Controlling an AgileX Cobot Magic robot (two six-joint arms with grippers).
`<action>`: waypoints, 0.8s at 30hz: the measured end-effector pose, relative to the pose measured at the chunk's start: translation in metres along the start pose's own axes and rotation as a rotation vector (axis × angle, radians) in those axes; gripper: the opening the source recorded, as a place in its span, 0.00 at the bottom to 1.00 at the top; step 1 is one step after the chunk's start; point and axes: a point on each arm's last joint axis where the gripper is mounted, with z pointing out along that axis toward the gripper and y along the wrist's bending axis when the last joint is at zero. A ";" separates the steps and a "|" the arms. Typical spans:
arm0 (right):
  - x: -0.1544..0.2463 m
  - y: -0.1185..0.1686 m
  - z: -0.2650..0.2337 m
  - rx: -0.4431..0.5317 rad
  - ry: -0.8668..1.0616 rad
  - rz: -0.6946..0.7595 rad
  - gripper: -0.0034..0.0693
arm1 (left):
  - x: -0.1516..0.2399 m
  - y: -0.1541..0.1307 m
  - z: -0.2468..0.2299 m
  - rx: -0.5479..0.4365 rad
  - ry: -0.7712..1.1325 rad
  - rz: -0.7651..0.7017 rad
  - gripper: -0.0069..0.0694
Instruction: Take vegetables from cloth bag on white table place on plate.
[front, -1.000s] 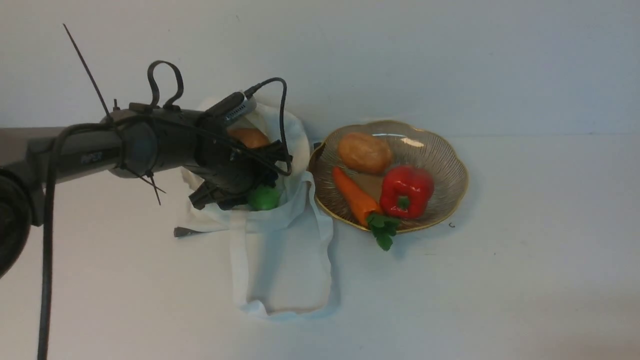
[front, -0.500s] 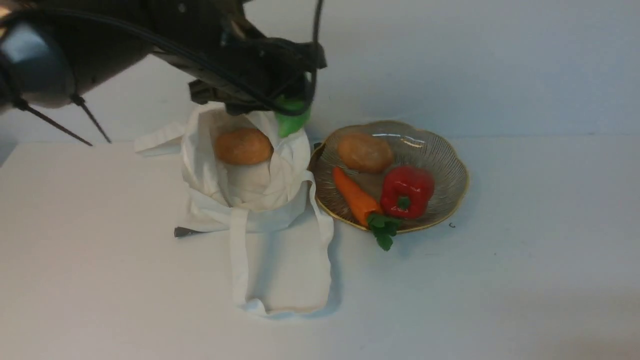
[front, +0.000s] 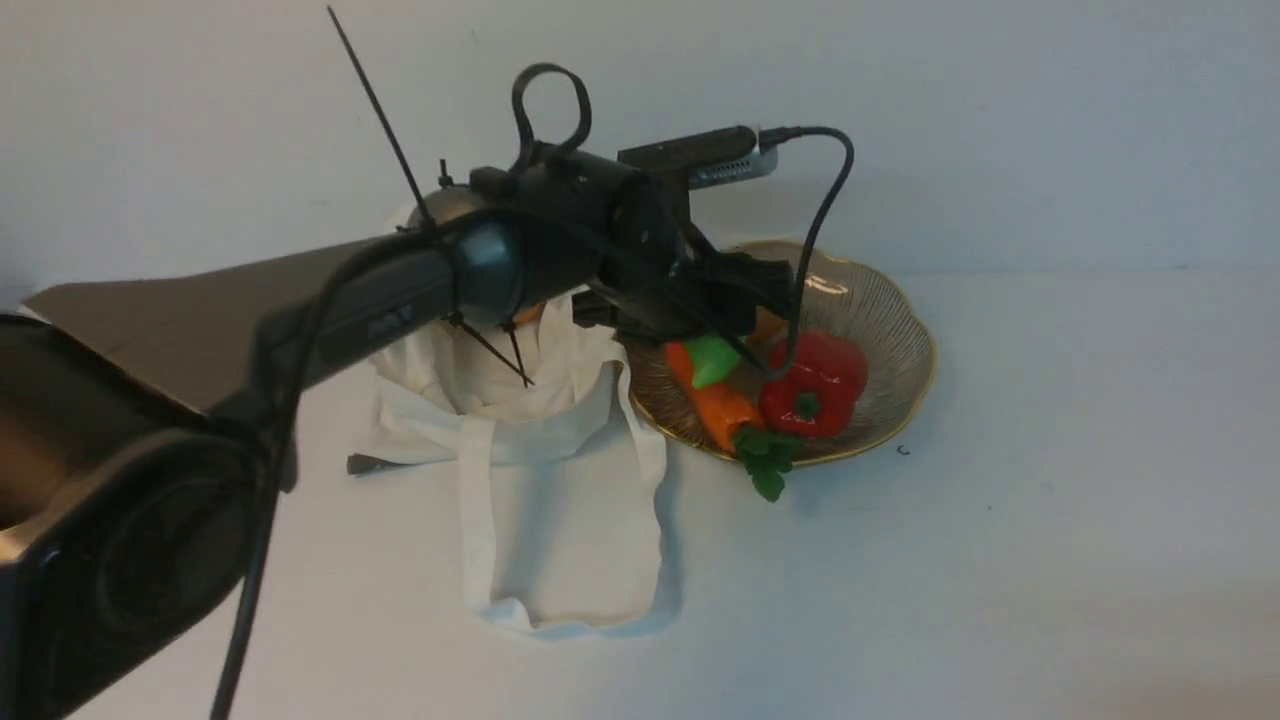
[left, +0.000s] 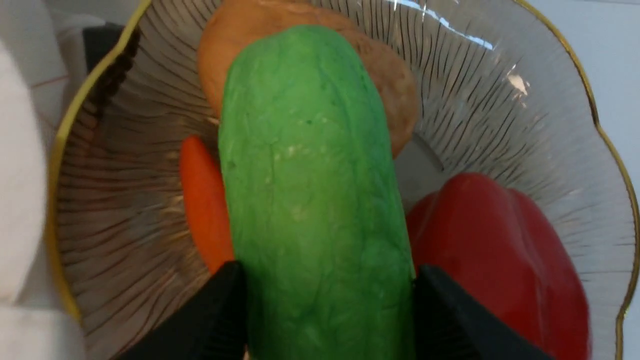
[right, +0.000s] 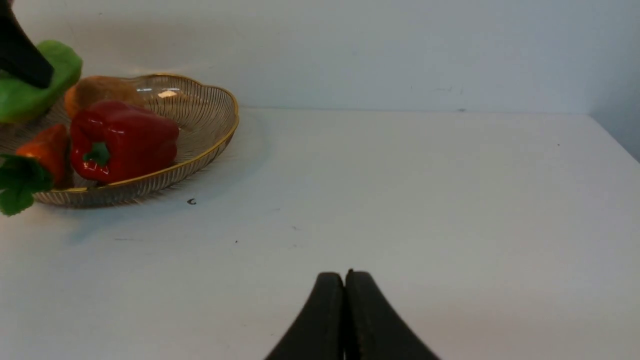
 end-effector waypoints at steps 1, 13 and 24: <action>0.000 0.000 0.000 0.000 0.000 0.000 0.03 | 0.001 0.000 0.003 0.004 -0.005 0.001 0.58; 0.000 0.000 0.000 0.000 0.000 0.000 0.03 | -0.001 -0.011 -0.017 -0.031 0.045 0.103 0.87; 0.000 0.000 0.000 0.000 0.000 0.000 0.03 | -0.043 -0.019 -0.220 -0.201 0.024 0.299 0.20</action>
